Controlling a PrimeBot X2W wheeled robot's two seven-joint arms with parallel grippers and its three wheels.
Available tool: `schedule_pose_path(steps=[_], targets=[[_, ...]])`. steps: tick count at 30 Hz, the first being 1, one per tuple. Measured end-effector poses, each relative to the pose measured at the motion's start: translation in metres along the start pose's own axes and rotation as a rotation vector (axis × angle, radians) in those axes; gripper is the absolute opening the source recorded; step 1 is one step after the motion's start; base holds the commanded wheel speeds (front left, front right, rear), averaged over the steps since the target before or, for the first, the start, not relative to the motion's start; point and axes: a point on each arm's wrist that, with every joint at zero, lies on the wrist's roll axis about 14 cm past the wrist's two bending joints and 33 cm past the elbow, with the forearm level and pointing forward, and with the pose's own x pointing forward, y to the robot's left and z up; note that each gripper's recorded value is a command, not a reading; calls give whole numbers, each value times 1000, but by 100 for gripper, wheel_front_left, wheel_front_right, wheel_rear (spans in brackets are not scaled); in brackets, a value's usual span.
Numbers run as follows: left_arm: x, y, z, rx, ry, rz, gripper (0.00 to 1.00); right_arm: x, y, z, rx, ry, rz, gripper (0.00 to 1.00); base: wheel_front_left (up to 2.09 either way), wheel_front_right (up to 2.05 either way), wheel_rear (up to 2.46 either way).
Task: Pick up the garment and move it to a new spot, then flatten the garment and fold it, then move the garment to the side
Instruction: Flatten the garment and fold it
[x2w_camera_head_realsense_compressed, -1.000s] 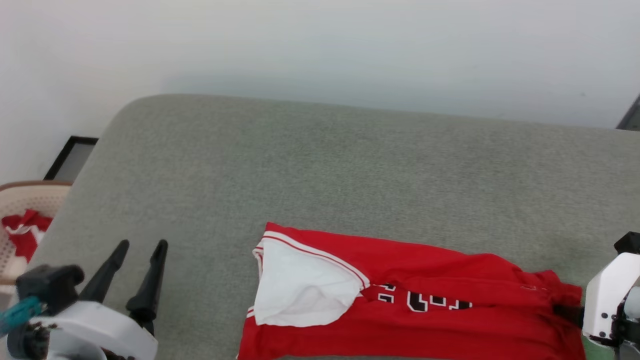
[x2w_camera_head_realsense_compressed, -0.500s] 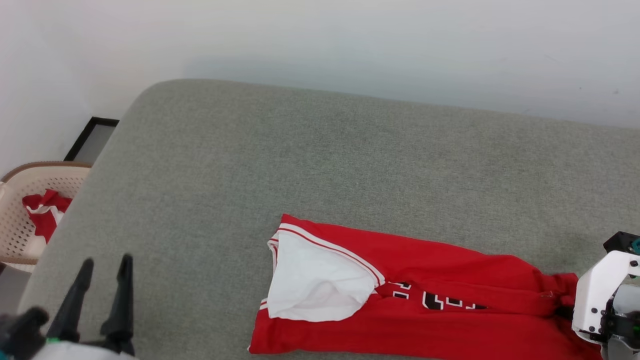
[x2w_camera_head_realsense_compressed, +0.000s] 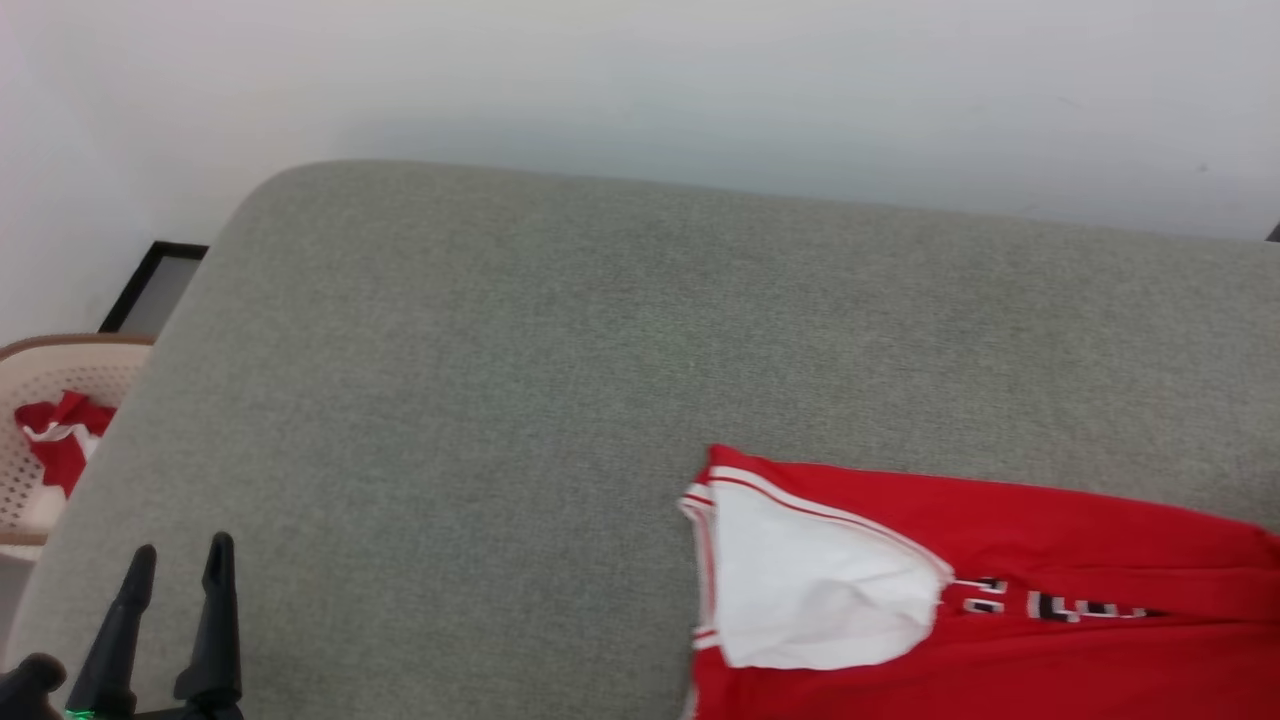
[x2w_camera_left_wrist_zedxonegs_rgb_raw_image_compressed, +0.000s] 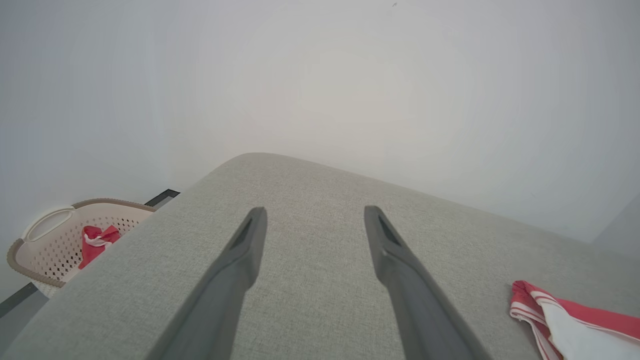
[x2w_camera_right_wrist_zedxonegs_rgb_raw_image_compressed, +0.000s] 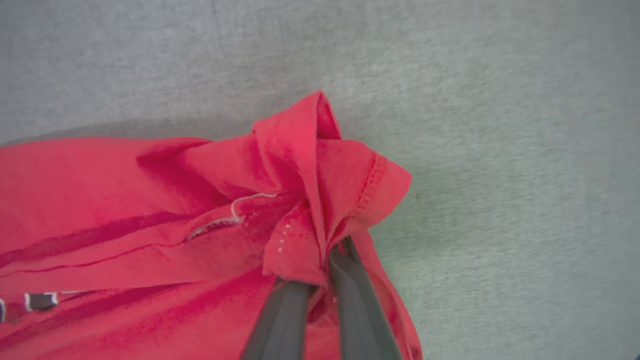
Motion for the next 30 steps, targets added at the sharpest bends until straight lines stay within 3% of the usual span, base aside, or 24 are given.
schedule_pose_path(steps=[5,9,22,26,30], targets=[[4,-3,-3,-1,0,-16,100,-10,-22,12,5,-36,-57,0,0,0,0],[7,-6,-5,-8,0,-24,100,-18,0,20,-22,-60,16,0,0,0,0],[6,-17,-16,-33,27,-54,100,-64,189,-3,-222,-95,519,0,0,0,0],[5,-18,-17,-42,26,-52,100,-72,242,-21,-284,-71,632,0,0,0,0],[3,-17,-16,-41,25,-51,100,-67,274,-40,-359,-31,669,0,0,0,0]])
